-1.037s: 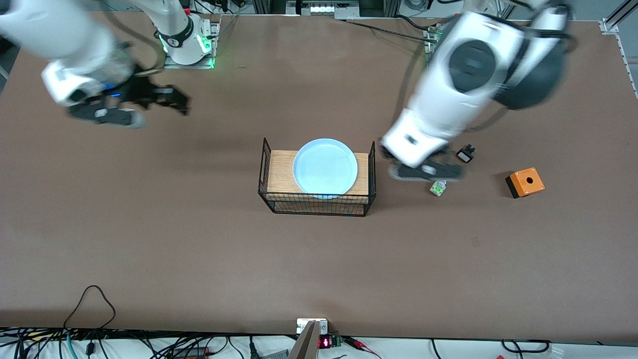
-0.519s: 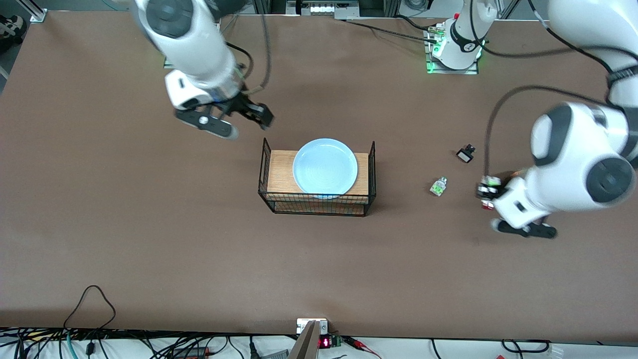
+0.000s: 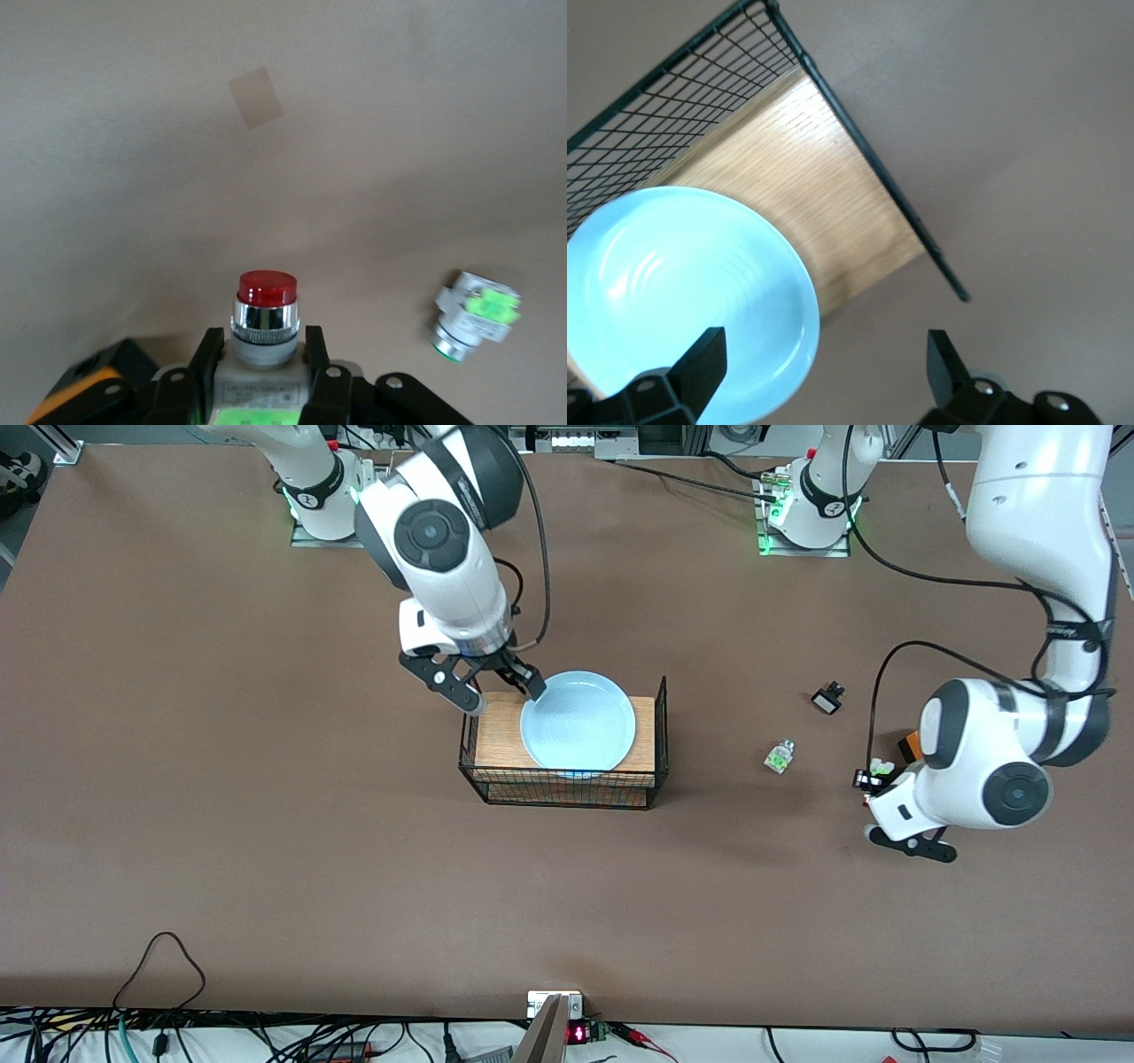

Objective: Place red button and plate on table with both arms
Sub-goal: 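Carry the button toward the orange box while the right gripper reaches the plate, then set the button down with the left gripper while the right gripper grips the plate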

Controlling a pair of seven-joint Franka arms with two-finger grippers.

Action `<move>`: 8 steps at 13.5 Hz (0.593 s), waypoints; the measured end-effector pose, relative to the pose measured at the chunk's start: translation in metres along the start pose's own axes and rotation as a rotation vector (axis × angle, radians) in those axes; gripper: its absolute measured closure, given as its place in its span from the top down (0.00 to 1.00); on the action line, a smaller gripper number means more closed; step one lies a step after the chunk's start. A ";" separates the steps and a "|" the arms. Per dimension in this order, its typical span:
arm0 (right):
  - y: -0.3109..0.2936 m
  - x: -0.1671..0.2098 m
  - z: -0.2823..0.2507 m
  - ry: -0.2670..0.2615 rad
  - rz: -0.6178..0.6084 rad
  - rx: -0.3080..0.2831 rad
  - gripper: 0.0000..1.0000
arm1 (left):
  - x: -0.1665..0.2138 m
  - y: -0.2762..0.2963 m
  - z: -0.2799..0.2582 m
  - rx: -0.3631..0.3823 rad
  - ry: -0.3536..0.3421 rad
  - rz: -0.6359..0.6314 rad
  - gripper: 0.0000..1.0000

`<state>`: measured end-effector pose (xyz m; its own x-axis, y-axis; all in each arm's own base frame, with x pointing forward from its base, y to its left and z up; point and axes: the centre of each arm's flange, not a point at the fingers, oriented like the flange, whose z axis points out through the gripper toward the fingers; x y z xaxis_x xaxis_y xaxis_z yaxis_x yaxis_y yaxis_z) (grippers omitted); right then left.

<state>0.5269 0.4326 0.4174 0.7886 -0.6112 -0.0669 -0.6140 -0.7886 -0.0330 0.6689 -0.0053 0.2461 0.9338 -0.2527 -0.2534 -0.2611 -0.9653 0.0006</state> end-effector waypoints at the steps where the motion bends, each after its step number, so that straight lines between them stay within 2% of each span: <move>1: -0.004 -0.001 0.011 0.003 0.012 0.006 1.00 | -0.001 -0.004 0.016 0.001 0.016 0.015 0.41; 4: -0.016 -0.013 0.041 0.009 0.023 0.013 1.00 | -0.003 -0.009 0.060 -0.003 0.032 0.030 0.41; 7: -0.020 -0.019 0.056 0.012 0.036 0.012 1.00 | -0.004 -0.009 0.074 -0.007 0.024 0.033 0.41; 8: -0.021 -0.018 0.059 0.013 0.038 0.012 0.96 | -0.003 -0.008 0.075 -0.006 0.026 0.033 0.42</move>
<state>0.5238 0.4636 0.3608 0.7649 -0.6418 -0.0555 -0.6440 -0.7639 -0.0422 0.6496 0.0086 0.1743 0.9306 -0.2863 -0.2281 -0.2907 -0.9567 0.0146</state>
